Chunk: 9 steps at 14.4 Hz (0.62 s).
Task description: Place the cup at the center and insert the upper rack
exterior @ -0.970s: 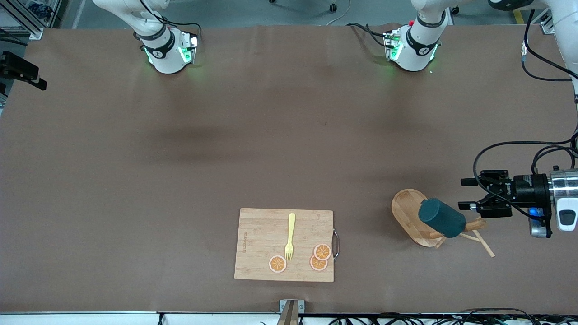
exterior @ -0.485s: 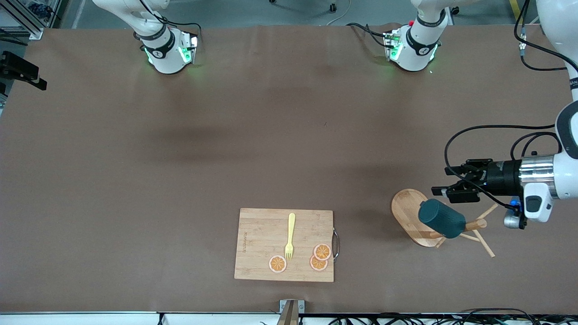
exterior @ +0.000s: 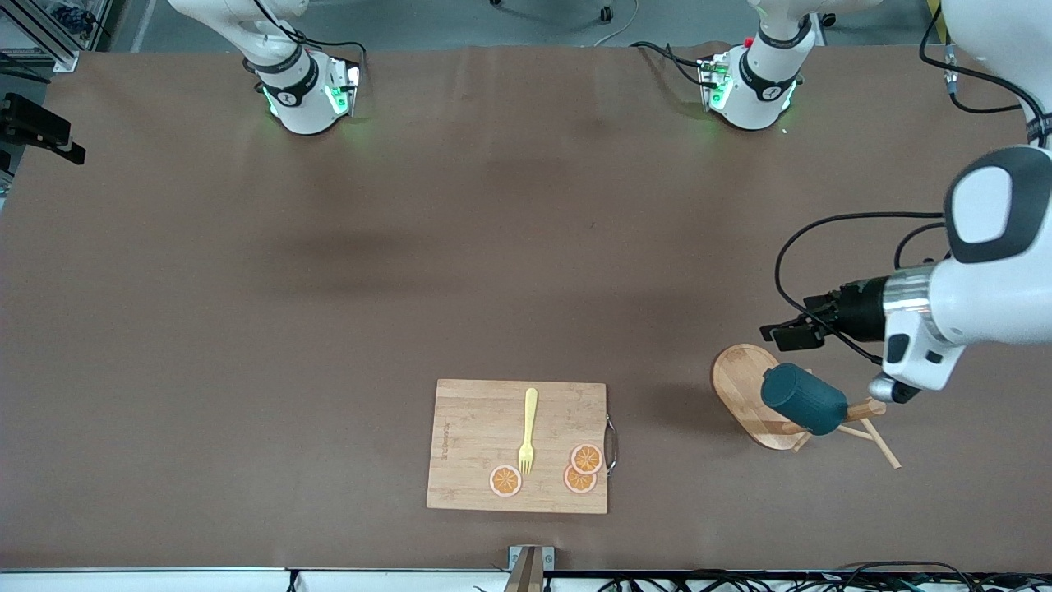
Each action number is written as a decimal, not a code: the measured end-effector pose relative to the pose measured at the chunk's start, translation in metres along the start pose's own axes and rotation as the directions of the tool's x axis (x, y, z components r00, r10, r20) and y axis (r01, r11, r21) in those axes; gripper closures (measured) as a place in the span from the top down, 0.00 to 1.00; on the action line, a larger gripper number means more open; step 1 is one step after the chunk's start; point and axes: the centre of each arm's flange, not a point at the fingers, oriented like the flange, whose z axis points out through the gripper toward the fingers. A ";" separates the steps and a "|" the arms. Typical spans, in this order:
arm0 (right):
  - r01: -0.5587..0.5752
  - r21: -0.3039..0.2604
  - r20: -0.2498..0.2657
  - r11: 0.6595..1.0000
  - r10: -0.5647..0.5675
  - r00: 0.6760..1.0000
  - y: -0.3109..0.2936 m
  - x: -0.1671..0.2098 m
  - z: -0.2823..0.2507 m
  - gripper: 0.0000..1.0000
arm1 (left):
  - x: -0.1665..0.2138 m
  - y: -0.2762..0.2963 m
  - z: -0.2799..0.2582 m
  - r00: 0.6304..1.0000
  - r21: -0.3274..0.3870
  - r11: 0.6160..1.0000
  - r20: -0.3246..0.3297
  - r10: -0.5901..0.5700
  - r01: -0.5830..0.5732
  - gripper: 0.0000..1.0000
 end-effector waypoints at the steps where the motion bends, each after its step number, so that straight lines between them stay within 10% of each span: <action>1: 0.000 0.000 0.000 1.000 0.000 1.000 0.000 0.000 0.000 1.00 | -0.011 0.008 -0.007 0.999 0.032 0.999 -0.038 0.027 -0.026 1.00; 9: 0.000 0.000 -0.001 1.000 0.000 1.000 0.000 0.000 0.000 1.00 | -0.042 -0.014 -0.077 0.956 0.210 0.964 -0.206 0.208 -0.165 1.00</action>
